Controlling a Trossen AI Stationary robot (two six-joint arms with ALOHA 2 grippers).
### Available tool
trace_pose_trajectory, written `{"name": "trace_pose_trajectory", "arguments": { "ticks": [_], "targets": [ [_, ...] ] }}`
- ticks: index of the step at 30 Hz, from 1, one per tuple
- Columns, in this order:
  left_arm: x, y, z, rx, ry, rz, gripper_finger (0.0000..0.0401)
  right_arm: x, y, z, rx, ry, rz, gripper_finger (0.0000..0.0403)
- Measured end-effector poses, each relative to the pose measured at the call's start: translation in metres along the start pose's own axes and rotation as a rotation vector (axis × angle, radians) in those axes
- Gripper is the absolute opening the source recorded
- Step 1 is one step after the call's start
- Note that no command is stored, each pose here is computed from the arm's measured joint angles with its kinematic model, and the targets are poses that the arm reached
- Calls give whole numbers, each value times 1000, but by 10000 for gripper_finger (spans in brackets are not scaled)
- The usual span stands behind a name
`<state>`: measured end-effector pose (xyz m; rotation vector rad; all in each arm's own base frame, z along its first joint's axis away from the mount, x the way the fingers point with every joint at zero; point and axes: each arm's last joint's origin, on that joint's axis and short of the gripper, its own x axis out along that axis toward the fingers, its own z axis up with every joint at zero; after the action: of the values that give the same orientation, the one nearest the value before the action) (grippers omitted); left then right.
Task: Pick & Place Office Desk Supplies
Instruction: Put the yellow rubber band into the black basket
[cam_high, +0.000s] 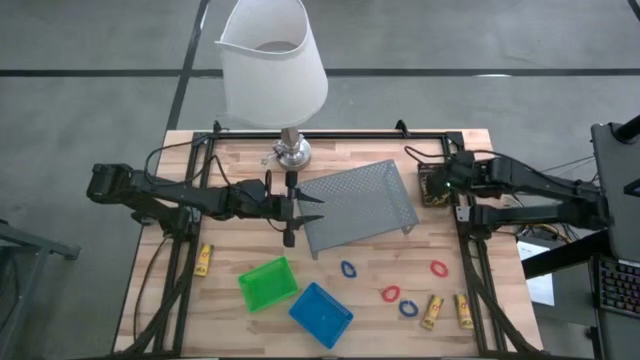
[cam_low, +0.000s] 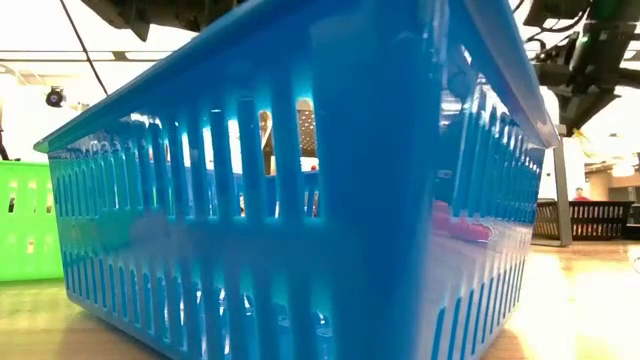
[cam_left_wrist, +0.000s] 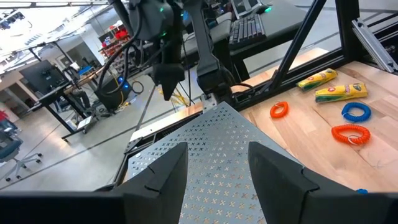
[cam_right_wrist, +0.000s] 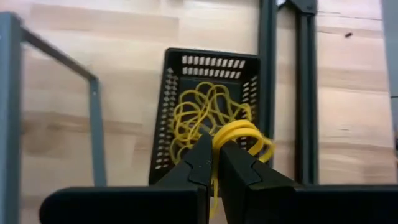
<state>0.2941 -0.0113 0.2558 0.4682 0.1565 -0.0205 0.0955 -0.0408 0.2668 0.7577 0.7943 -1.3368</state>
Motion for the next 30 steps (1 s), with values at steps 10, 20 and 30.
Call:
{"name": "trace_pose_trajectory", "arguments": {
  "ticks": [10,20,30],
  "targets": [
    [0,0,0,4,0,0,173,29,0,7,14,85,-46,13],
    [0,0,0,4,1,-1,173,78,9,-2,-35,180,6,13],
    [0,0,0,6,1,0,173,103,5,-17,-40,241,-85,13]
  ]
}}
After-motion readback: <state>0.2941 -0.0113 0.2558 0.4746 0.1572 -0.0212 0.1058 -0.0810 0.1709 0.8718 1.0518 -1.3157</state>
